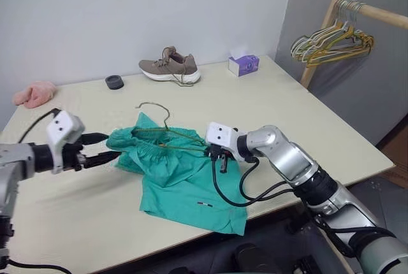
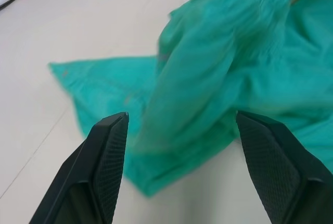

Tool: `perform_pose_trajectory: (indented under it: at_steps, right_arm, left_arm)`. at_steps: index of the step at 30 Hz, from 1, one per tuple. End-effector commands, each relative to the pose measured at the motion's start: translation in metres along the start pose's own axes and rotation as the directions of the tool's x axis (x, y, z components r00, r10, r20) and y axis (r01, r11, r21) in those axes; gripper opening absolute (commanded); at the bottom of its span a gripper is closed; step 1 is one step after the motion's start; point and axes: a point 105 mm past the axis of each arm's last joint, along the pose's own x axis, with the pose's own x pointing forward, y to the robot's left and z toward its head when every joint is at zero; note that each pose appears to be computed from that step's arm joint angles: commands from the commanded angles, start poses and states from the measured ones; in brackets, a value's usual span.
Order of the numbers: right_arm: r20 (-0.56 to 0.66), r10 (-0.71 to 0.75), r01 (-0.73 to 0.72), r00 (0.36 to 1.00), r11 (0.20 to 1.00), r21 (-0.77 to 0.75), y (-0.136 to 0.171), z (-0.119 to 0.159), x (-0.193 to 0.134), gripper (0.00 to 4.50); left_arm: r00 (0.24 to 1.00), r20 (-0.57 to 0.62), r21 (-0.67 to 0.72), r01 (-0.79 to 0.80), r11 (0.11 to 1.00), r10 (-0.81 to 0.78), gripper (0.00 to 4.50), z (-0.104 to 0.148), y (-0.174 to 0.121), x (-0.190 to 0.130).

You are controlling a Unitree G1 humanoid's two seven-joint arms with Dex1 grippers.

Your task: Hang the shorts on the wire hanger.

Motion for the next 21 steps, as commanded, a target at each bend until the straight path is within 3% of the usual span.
perform_pose_trajectory:
  at_steps: [1, 7, 21]
  right_arm:
    - [0.054, -0.053, 0.055, 0.997, 0.998, -0.041, -0.012, 0.014, -0.006, 0.00]
    - [0.062, -0.062, 0.068, 0.996, 0.992, -0.105, -0.012, 0.018, -0.007, 0.00]
    - [0.070, -0.061, 0.074, 0.996, 0.974, -0.212, -0.008, 0.026, -0.007, 0.00]
  left_arm:
    - [0.998, 0.010, 0.025, -0.061, 0.998, 0.061, 3.46, 0.008, 0.018, -0.022]
    - [0.993, 0.043, 0.011, -0.109, 0.994, 0.108, 3.46, 0.011, 0.032, -0.022]
    - [0.995, 0.082, 0.058, 0.052, 0.997, -0.057, 3.46, 0.028, 0.011, 0.030]
